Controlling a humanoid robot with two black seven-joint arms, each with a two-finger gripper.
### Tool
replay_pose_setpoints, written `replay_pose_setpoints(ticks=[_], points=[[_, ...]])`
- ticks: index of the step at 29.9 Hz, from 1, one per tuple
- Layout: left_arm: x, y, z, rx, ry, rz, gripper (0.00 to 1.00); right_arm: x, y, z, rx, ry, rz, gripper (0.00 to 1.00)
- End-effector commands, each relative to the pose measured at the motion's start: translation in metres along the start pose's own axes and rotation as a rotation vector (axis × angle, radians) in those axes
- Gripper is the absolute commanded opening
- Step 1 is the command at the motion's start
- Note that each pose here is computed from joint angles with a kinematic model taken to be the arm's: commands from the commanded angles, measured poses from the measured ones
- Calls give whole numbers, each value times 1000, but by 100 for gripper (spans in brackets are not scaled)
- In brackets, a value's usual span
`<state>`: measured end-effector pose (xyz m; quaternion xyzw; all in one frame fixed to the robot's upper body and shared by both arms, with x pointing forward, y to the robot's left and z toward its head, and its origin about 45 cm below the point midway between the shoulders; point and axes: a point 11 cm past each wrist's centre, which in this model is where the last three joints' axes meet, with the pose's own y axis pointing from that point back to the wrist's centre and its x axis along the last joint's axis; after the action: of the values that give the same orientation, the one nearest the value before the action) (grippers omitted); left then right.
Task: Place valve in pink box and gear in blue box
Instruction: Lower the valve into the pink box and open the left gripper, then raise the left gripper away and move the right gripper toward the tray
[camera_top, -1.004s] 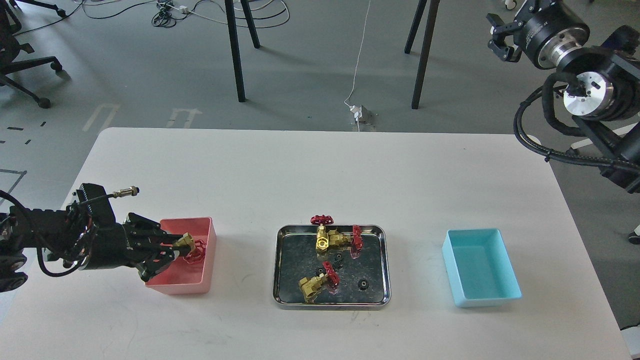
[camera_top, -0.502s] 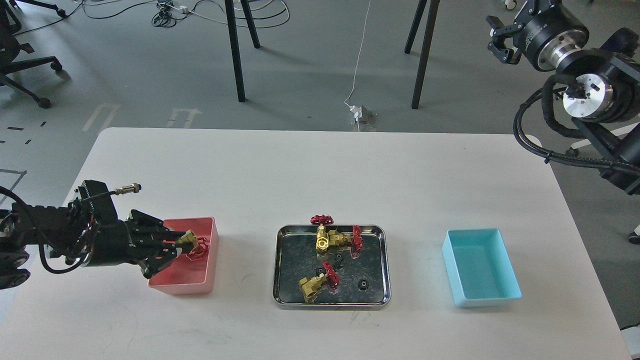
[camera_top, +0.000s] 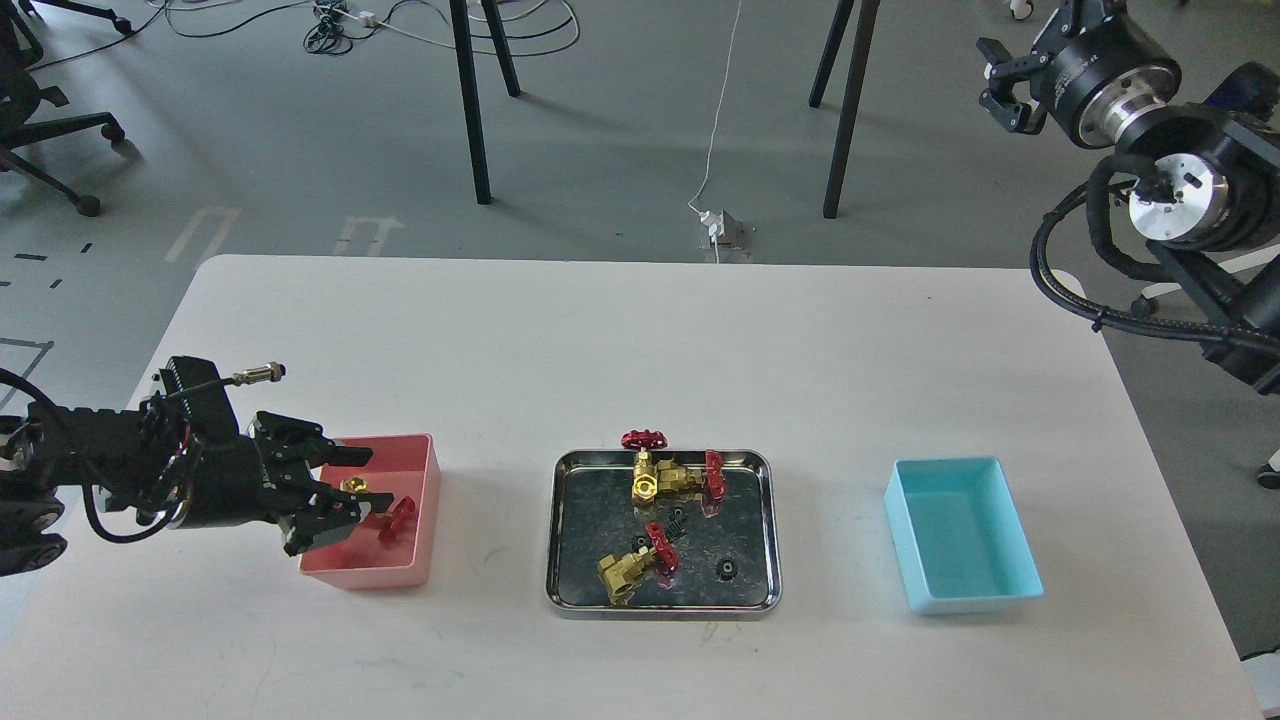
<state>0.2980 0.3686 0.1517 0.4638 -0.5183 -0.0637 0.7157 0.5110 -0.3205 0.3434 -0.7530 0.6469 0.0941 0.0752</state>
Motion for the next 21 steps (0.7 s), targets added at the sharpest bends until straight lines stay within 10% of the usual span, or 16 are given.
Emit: replay_pose_setpoints(ticks=[1, 9, 21], points=[[25, -1, -9, 34, 17, 85, 70, -1, 1, 3, -6, -1, -5, 100], [150, 25, -26, 66, 452, 525, 76, -59, 14, 11, -50, 458, -329, 100], [330, 69, 7, -635, 1233, 1094, 83, -136, 97, 100, -326, 1485, -1169, 100]])
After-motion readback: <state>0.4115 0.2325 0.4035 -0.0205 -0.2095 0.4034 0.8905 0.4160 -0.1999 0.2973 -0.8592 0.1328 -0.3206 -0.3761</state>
